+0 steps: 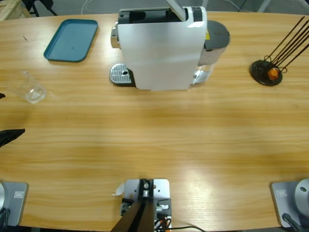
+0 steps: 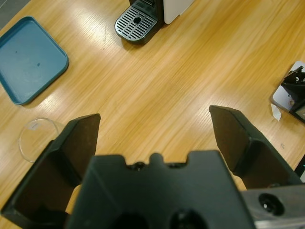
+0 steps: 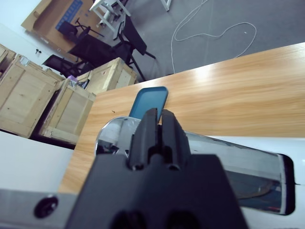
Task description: Pour coffee
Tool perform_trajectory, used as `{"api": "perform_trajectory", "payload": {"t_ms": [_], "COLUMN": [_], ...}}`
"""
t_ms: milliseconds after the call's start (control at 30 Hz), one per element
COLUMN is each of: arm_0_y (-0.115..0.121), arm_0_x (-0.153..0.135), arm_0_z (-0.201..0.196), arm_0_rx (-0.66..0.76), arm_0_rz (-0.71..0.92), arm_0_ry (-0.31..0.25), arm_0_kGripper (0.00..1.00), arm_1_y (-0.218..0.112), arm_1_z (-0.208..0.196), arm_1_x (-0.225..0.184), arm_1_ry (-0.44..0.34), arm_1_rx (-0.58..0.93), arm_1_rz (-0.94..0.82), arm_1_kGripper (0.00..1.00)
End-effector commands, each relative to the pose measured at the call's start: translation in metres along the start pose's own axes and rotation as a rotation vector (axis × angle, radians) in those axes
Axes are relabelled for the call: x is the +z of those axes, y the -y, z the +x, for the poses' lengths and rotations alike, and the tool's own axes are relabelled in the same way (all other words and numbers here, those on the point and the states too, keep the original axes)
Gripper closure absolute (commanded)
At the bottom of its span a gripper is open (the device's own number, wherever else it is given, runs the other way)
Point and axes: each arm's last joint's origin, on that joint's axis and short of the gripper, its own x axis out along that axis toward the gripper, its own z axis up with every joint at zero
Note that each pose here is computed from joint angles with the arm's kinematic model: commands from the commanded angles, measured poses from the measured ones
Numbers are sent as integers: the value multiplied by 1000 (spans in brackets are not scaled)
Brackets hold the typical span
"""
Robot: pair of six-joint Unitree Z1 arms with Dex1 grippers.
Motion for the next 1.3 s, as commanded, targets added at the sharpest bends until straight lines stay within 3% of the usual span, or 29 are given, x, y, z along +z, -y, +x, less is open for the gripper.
{"api": "perform_trajectory", "payload": {"t_ms": [33,800,1300], "arm_0_y": [0,0,0], "arm_0_x": [-7,-7,-8], "arm_0_z": [5,6,6], "arm_0_rx": [16,16,16], "arm_0_rz": [-13,-13,-13], "arm_0_ry": [-44,-49,-51], "arm_0_kGripper": [13,13,13], "arm_1_y": [9,57,72], "arm_1_z": [39,75,77], "arm_1_x": [-70,-137,-152], "arm_1_ry": [-191,-393,-466], "arm_1_rx": [-42,-202,-283], "arm_1_rz": [-91,-188,-226], "arm_1_kGripper": [1000,1000,1000]}}
